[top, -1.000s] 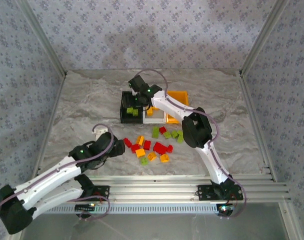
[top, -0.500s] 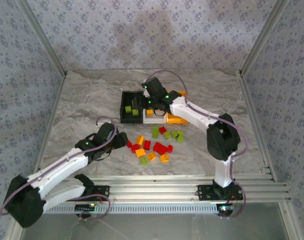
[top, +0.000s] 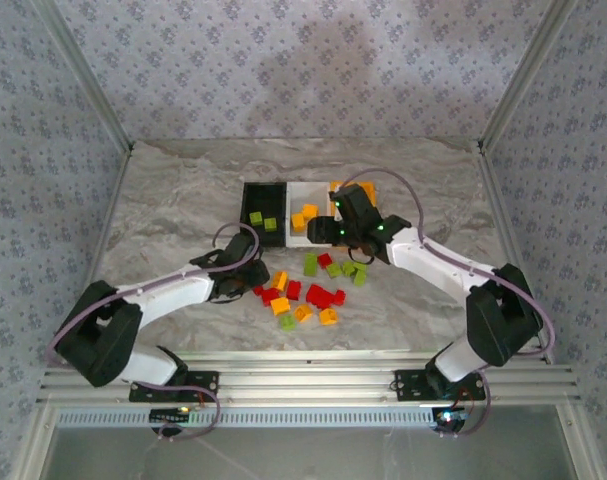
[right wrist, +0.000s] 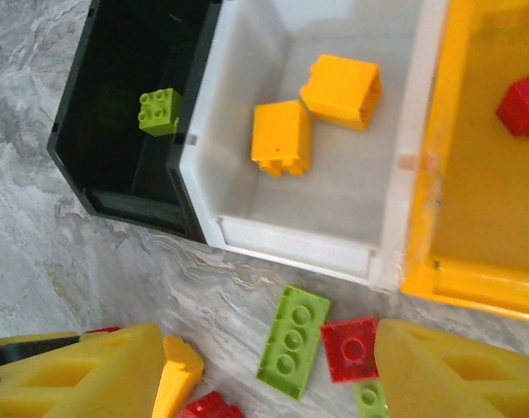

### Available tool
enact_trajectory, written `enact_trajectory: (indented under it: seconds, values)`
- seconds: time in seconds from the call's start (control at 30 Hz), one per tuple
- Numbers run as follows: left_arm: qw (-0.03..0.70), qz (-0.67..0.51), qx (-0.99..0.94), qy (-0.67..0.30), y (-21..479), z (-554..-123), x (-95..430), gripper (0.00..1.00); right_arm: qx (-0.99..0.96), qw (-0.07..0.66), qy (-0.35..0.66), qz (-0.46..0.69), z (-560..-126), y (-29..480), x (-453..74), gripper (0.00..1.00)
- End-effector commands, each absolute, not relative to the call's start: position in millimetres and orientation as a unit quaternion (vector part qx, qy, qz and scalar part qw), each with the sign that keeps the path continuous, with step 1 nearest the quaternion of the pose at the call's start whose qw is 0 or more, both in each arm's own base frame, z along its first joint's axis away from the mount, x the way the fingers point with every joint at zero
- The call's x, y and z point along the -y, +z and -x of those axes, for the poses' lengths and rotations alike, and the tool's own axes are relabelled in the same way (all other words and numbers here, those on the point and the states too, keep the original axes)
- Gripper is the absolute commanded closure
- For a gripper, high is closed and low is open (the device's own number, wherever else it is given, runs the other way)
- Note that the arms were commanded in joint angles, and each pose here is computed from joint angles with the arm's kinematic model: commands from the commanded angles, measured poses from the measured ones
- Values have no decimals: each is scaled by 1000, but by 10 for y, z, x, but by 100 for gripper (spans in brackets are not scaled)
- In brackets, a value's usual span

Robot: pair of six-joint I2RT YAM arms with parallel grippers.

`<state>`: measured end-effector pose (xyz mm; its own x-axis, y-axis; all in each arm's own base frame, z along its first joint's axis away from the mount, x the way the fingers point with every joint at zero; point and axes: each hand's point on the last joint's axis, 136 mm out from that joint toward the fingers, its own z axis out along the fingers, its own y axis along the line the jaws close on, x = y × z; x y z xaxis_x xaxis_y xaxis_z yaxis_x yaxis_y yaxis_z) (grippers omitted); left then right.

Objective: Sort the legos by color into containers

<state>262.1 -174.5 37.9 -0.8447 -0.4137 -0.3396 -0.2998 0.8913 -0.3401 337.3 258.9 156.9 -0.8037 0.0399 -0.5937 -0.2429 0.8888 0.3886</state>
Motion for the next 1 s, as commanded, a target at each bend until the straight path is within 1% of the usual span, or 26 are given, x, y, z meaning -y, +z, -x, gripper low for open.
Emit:
enact_trajectory:
  seconds: [0.0,0.1,0.27,0.4,0.53,0.63,0.77,0.87,0.97]
  values:
    - [212,203,-945,-146,415,-2726,1805,51,-915,328,232,35,-3350,1677,-2446,33]
    - [207,203,-947,-140,352,-2676,1770,65,-914,333,229,24,-3313,1693,-2322,33]
    - [199,196,-952,-128,312,-2575,1703,81,-912,341,226,7,-3284,1733,-2165,33]
    - [202,172,-956,-123,420,-2546,1683,92,-912,344,222,-9,-3268,1740,-2032,33]
    - [227,136,-954,-139,766,-2643,1808,94,-912,346,218,-26,-3203,1723,-1873,33]
    - [258,91,-949,-159,1156,-2833,2090,95,-914,348,206,-39,-3121,1679,-1722,33]
    - [283,25,-941,-185,1514,-3129,2734,96,-920,339,188,-61,-2998,1531,-1515,33]
    - [296,-9,-932,-208,1670,-3403,3216,97,-923,331,180,-77,-2904,1436,-1373,33]
    - [300,-40,-928,-216,1718,-3669,3603,95,-926,324,173,-89,-2808,1372,-1257,33]
